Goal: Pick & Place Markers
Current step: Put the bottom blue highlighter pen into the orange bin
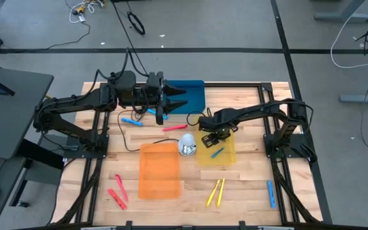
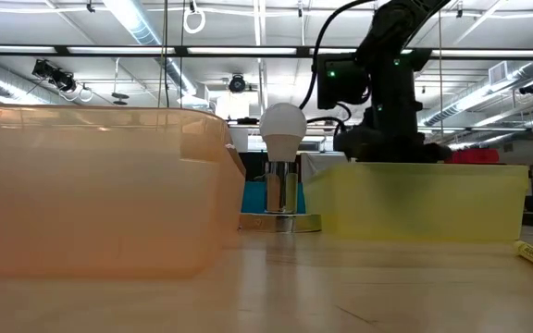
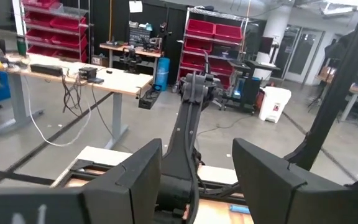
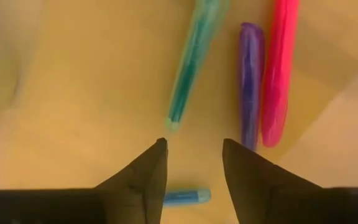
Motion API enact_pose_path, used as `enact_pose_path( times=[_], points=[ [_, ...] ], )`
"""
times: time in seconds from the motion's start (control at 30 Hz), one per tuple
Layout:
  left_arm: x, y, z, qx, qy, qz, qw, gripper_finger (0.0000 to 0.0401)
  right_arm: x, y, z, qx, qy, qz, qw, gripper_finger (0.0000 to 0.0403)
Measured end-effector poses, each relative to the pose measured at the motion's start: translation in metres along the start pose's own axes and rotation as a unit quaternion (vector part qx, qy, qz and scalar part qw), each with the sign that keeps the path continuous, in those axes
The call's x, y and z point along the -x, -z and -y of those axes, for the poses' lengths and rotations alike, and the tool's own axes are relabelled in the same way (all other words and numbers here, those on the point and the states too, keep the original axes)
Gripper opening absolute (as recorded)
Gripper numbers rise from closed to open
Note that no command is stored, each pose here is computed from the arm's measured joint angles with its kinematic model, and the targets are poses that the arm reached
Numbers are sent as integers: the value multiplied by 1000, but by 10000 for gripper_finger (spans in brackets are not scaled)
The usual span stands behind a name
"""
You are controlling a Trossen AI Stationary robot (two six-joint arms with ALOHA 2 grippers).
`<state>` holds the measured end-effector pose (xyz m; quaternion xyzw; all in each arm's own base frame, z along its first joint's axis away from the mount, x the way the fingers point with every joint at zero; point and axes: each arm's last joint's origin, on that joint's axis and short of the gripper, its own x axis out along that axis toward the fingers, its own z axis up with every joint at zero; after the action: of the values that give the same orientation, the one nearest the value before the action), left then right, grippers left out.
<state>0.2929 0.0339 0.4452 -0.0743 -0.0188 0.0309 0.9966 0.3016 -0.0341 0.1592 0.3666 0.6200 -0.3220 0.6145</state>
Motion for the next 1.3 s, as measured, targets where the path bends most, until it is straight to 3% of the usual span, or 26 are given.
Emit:
enact_pose_path(
  times=[0.37,0.83,1.13,1.3],
  points=[
    [0,0,-1,-23,-14,2,1000,202,36,5,8,22,-38,49,998,153],
    [0,0,-1,76,-13,2,997,202,52,11,11,-69,-90,24,993,153],
    [0,0,-1,76,-13,3,997,202,52,12,11,-98,-88,14,991,153],
    [0,0,-1,75,-13,3,997,202,60,18,15,-95,-44,-6,995,153]
  ],
)
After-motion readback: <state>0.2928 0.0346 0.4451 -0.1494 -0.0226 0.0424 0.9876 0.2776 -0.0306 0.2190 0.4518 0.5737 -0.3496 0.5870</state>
